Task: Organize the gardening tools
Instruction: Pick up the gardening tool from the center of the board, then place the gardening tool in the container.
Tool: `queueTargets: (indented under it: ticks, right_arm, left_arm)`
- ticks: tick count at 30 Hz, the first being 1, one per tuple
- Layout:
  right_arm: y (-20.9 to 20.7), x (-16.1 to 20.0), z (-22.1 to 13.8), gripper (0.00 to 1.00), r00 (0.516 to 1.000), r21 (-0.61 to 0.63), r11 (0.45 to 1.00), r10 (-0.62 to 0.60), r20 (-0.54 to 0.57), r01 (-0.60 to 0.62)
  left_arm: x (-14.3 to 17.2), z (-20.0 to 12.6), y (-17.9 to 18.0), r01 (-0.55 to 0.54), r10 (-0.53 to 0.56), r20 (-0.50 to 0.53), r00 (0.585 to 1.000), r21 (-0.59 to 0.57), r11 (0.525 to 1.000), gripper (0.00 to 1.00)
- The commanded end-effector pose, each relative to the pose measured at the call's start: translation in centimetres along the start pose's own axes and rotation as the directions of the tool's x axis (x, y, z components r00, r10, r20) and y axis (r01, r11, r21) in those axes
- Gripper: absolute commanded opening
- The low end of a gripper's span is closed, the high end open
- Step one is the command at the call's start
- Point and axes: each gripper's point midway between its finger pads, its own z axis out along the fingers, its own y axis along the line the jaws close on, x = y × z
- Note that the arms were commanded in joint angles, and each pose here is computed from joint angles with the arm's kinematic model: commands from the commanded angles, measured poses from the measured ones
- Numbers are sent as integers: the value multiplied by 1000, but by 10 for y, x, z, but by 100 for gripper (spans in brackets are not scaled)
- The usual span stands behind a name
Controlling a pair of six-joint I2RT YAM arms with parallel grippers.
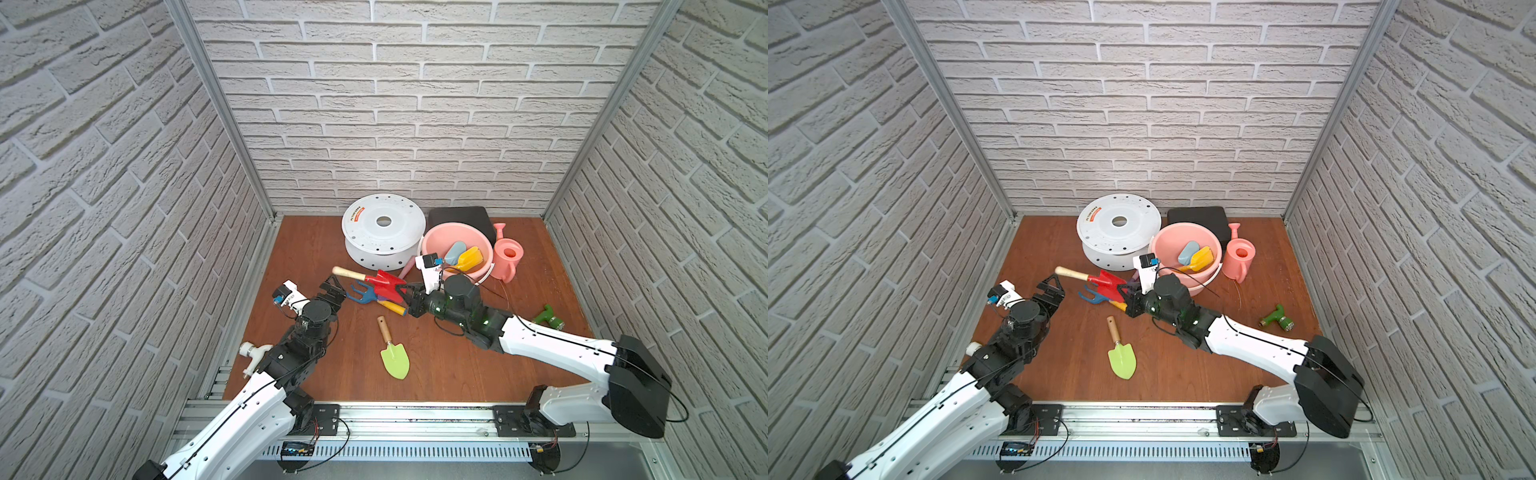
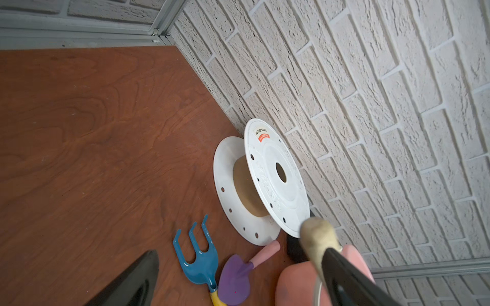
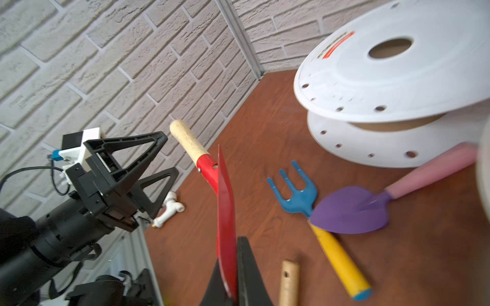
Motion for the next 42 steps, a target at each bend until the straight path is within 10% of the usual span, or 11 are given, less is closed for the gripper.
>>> queueTargets:
  ticks: [1,15,26,34,42]
  right_arm:
    - [-24,-24,-27,3,977,196,958,-201,-64,210]
    - [-79,-133,-163,3,849,640,566,-428,-310,519]
    - [-117,-133,-167,3,689,632,279,-371,-623,723]
    - [-134,-109,-113,6,587,495,331,-304,-750,803]
    - [-156,-108,-75,44,565,497,289,-238,-790,818]
  left_arm:
    - [7,2,6,-160,159,-31,987,-17,987,98]
    - [47,23,-8,-414,414,-215,885,46,909,99]
    - [62,29,6,-428,418,-259,871,22,904,98]
    - [77,31,0,-409,412,-308,858,75,909,99]
    - [89,36,0,-444,440,-366,820,79,893,99]
